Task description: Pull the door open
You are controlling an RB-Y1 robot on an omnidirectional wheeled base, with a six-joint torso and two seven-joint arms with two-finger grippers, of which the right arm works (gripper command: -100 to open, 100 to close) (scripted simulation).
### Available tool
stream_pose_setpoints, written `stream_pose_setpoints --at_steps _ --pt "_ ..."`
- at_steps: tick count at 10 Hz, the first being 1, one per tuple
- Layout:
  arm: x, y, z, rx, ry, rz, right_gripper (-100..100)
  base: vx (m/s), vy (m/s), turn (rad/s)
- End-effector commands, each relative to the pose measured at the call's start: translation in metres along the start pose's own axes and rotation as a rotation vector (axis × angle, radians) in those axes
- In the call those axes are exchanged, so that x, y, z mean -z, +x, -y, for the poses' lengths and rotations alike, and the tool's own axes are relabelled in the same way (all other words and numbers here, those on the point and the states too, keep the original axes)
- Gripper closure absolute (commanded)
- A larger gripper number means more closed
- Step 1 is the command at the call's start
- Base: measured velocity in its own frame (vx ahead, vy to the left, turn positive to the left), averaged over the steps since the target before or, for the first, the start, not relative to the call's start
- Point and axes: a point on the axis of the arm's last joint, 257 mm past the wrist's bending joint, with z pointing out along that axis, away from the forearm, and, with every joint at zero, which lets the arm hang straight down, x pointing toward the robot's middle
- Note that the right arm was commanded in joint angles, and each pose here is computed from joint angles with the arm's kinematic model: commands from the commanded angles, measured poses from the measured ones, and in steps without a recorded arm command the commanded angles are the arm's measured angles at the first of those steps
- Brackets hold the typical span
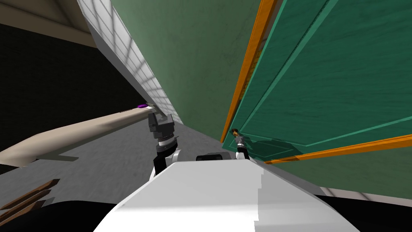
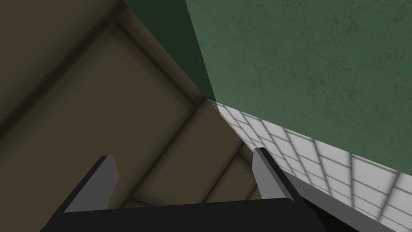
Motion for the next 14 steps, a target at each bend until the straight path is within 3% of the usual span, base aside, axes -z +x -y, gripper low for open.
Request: stream_pose_setpoints --at_steps 1,3,6,8,11,14 --pt "-0.0062 0.0199 -0.0006 -0.022 -0.011 -0.034 100 -0.014 -0.009 0.009" --pt "-0.0068 0.0186 -0.0007 -0.106 -0.012 -0.027 100 -0.041 -0.009 0.055" --pt "-0.0068 0.0186 -0.0007 -0.119 -0.012 -0.027 100 -0.019 0.001 0.011" --pt "-0.0073 0.0173 -0.0008 -0.205 -0.013 -0.020 100 -0.036 -0.016 0.067" --pt "-0.0073 0.0173 -0.0008 -0.215 -0.013 -0.020 100 -0.016 -0.005 0.006" --pt "-0.0078 0.0161 -0.0009 -0.309 -0.014 -0.013 100 -0.036 -0.009 0.056"
